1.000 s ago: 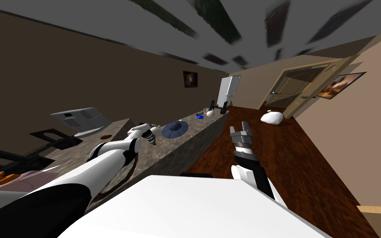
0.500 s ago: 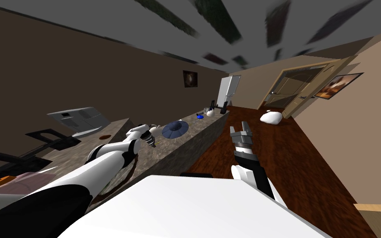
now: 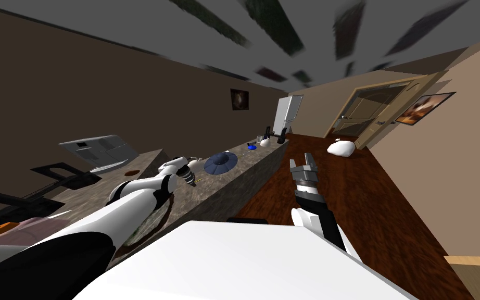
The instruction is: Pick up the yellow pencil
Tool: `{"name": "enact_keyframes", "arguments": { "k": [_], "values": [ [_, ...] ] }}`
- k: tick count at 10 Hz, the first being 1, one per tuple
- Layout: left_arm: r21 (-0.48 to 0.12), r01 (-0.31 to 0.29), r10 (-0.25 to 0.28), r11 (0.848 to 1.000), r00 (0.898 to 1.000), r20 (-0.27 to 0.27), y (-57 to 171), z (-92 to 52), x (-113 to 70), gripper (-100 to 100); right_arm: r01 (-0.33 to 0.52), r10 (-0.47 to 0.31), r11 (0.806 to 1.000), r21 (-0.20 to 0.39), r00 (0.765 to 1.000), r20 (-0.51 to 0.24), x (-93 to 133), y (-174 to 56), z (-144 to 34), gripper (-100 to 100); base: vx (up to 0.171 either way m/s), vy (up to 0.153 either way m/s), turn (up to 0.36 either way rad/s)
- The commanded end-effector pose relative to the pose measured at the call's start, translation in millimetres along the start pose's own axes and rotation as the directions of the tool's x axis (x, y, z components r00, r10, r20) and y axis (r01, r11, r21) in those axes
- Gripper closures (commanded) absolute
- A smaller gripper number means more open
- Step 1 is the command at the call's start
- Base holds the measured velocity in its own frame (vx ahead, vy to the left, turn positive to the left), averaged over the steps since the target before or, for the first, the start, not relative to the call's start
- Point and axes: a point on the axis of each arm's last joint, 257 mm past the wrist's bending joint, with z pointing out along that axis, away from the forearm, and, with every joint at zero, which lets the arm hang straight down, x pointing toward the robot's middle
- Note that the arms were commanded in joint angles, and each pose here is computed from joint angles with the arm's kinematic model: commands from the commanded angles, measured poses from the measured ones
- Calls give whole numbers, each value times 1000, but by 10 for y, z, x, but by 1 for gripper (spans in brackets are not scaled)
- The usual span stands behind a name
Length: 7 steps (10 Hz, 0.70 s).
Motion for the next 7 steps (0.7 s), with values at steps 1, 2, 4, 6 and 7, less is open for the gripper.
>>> {"name": "enact_keyframes", "arguments": {
  "k": [1, 2, 4, 6, 7],
  "values": [
    [0, 0, 0, 1000, 1000, 0, 0, 0, 0, 0, 0, 0, 1000, 0, 1000, 0, 0, 0, 0, 0, 0, 0, 0],
    [0, -2, 2, 1000, 1000, 0, 46, 126, 13, -100, 0, 0, 1000, 0, 1000, 0, 0, 0, 0, 0, 0, 0, 0],
    [-55, 21, -21, 998, 1000, 11, 232, 256, -74, -100, 0, 0, 1000, 0, 1000, 0, 0, 0, 0, 0, 0, 0, 0],
    [-32, 11, -11, 999, 1000, 6, 151, 202, -37, -100, 0, 0, 1000, 0, 1000, 0, 0, 0, 0, 0, 0, 0, 0],
    [-22, 8, -7, 1000, 1000, 4, 120, 180, -23, -100, 0, 0, 1000, 0, 1000, 0, 0, 0, 0, 0, 0, 0, 0]
  ]
}}
